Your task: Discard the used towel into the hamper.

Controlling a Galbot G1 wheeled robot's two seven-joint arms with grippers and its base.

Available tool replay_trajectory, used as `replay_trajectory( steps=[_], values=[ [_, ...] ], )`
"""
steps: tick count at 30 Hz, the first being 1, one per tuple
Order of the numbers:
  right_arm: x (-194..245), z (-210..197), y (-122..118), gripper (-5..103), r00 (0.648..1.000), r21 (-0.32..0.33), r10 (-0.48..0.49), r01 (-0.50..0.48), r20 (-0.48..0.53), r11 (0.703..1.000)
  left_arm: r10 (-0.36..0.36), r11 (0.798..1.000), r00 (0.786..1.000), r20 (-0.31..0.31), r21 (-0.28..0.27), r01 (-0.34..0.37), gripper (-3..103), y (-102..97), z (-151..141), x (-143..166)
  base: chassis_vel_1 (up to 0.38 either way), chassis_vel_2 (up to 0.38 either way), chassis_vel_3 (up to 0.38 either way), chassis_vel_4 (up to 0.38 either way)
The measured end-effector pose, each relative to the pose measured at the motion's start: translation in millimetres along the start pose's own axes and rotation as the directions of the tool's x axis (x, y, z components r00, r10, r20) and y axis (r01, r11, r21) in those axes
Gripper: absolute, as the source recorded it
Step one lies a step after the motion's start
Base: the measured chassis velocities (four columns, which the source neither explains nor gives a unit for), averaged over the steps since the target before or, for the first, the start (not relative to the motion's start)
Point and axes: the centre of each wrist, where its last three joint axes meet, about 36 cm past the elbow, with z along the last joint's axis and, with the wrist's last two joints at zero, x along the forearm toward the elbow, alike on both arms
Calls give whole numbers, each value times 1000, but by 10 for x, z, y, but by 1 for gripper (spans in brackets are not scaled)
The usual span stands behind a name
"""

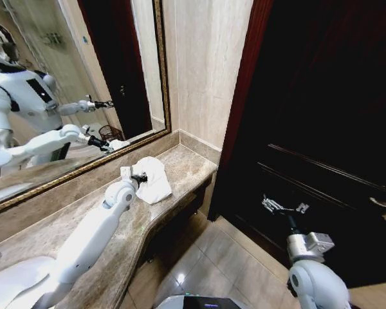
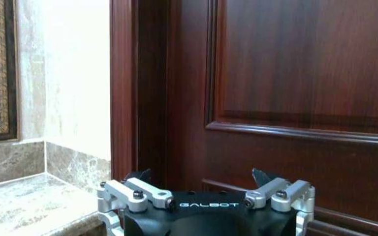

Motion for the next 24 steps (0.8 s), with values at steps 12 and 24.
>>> replay_trajectory(
  steps=[12,24],
  values=[
    [25,-40,22,100,1000,-12,-8,8,6,1000,95,990,943,320,-126,-57,3,90,55,666,0,0,0,0],
    [56,-217,70,100,998,-44,-38,40,44,998,150,987,870,470,-125,-103,3,-152,199,1710,0,0,0,0]
  ],
)
